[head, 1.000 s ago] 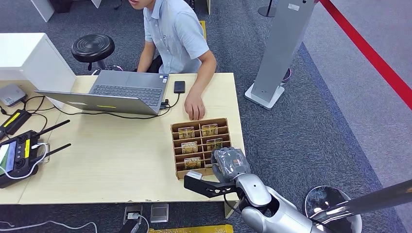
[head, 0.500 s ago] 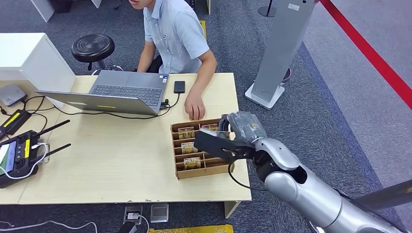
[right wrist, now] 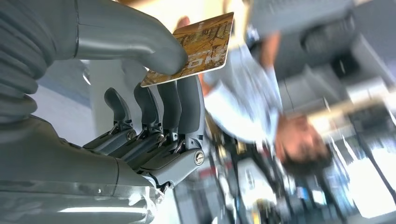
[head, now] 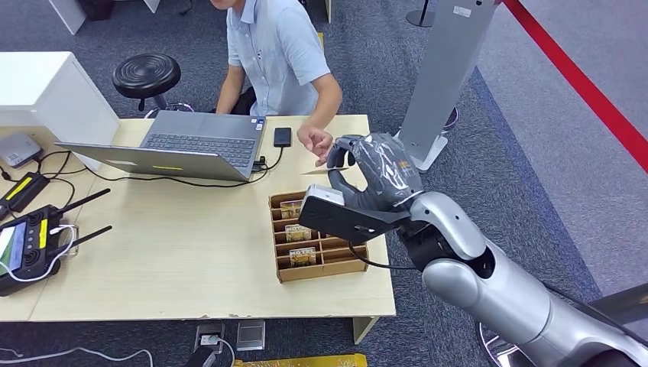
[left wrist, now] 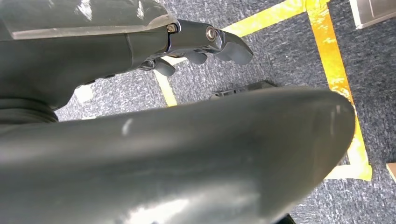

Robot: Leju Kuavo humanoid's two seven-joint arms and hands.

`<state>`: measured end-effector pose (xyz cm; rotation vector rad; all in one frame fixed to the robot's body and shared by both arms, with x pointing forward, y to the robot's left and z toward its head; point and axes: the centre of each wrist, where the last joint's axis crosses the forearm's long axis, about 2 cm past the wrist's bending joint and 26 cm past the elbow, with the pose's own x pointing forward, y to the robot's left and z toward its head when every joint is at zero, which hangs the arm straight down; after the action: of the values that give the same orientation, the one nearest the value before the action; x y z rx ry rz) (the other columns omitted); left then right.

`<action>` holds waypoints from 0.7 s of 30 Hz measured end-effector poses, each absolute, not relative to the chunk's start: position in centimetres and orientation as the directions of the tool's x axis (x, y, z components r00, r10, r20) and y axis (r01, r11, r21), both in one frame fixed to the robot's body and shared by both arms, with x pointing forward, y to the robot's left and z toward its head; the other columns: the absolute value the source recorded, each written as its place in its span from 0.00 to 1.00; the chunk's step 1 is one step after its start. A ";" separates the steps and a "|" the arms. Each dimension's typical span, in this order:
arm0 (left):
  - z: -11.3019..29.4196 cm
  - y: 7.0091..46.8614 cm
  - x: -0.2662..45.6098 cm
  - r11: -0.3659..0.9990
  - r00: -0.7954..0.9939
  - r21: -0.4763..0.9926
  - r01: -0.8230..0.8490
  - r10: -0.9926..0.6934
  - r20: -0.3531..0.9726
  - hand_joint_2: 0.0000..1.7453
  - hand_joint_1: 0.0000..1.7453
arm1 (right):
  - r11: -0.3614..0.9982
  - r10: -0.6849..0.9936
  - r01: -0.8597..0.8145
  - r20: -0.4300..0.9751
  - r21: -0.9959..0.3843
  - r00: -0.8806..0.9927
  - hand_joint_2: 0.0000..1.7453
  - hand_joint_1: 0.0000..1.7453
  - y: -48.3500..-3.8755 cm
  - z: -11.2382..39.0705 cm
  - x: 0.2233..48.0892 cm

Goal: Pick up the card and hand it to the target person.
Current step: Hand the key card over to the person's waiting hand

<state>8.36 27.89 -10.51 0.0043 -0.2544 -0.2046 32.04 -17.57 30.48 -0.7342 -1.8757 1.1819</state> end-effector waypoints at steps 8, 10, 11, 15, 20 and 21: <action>-10.3 27.2 9.4 0.975 0.940 0.021 0.222 -0.220 0.261 0.00 0.00 | 0.477 0.780 0.252 0.274 -0.842 -0.562 1.00 0.78 -16.8 27.1 33.4; -10.3 27.0 9.4 0.975 0.940 0.018 0.223 -0.220 0.261 0.00 0.00 | 0.476 0.787 0.250 0.281 -0.843 -0.550 1.00 0.78 -16.7 26.2 33.7; -10.3 27.0 9.4 0.975 0.940 0.018 0.223 -0.220 0.260 0.00 0.00 | 0.474 0.790 0.247 0.284 -0.845 -0.543 1.00 0.78 -16.6 25.8 33.8; -10.3 26.9 9.3 0.975 0.941 0.016 0.223 -0.220 0.259 0.00 0.00 | 0.464 0.799 0.223 0.296 -0.858 -0.523 1.00 0.78 -16.4 24.8 34.2; -10.3 27.0 9.3 0.974 0.940 0.020 0.227 -0.225 0.256 1.00 0.00 | 0.466 0.802 0.197 0.318 -0.863 -0.506 1.00 0.00 -16.2 24.1 34.6; -10.3 27.0 9.3 0.973 0.940 0.024 0.231 -0.229 0.254 0.75 0.00 | 0.468 0.802 0.193 0.322 -0.863 -0.503 1.00 0.00 -16.1 24.0 34.7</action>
<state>9.30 26.96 -10.29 -0.0061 -0.2589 -0.2349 34.68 -16.14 24.00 -0.8273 -1.9624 1.0259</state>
